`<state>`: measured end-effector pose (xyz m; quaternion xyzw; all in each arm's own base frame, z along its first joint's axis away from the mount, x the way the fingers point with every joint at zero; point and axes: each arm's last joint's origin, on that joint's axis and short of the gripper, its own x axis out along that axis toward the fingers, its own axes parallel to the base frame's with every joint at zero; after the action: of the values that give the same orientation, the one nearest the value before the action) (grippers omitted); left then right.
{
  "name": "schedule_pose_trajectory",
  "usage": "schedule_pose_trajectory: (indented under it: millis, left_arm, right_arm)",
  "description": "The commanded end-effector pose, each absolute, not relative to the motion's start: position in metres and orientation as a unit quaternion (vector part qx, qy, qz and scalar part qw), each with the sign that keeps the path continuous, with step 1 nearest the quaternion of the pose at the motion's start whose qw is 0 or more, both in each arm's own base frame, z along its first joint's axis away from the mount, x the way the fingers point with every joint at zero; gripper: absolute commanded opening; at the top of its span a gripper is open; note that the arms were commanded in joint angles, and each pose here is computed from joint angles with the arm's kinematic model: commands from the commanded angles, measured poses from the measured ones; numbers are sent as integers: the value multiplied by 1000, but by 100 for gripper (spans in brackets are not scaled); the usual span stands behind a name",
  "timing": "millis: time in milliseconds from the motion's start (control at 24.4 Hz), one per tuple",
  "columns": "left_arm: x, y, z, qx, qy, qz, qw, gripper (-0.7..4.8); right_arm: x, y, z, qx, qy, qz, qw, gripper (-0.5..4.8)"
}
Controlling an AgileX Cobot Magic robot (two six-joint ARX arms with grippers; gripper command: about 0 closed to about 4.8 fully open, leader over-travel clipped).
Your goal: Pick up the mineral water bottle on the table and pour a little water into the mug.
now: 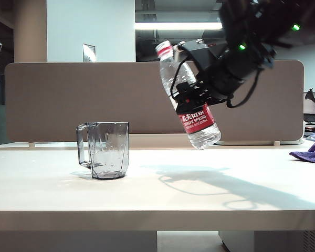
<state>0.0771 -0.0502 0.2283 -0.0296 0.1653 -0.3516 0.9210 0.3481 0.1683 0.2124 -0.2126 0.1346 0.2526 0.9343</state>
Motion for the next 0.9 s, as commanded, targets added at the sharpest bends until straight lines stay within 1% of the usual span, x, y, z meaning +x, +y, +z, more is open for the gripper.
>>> schedule_pose_trajectory:
  millis: [41,164,327,450,573,655,736,900]
  left_arm:
    - [77,-50,231,-31,157,-355,921,-3]
    - [77,-50,232,-31,156,-355,921,-4]
    - [77,-50,231,-31,157,-355,921,-3]
    - [77,-50,232,-31,156,-355,921,-3]
    - [77,-50,232,-31,156,-355,921,-4]
    - [77,-50,232,-31,156,-355,921,-4]
    - [77,-50,232,-31,156,-355,921,-3]
    - [77,-50,232,-31,155,-355,921,-3]
  right_arm:
    - [348,177,226,-301,140,231,915,274]
    - [346,186,231,-378,133,225,888,274]
    - [343,194,234,-416,118,238,870,274]
    - [339,201,235,-488,95,244,833,274]
    - [339,203,235,-531,80,247,807,274]
    - [342,203,233,-566,73,235,787,274]
    - [343,203,232,-580,70,228,779,274]
    - [348,206,233,-583,63,220,780,274]
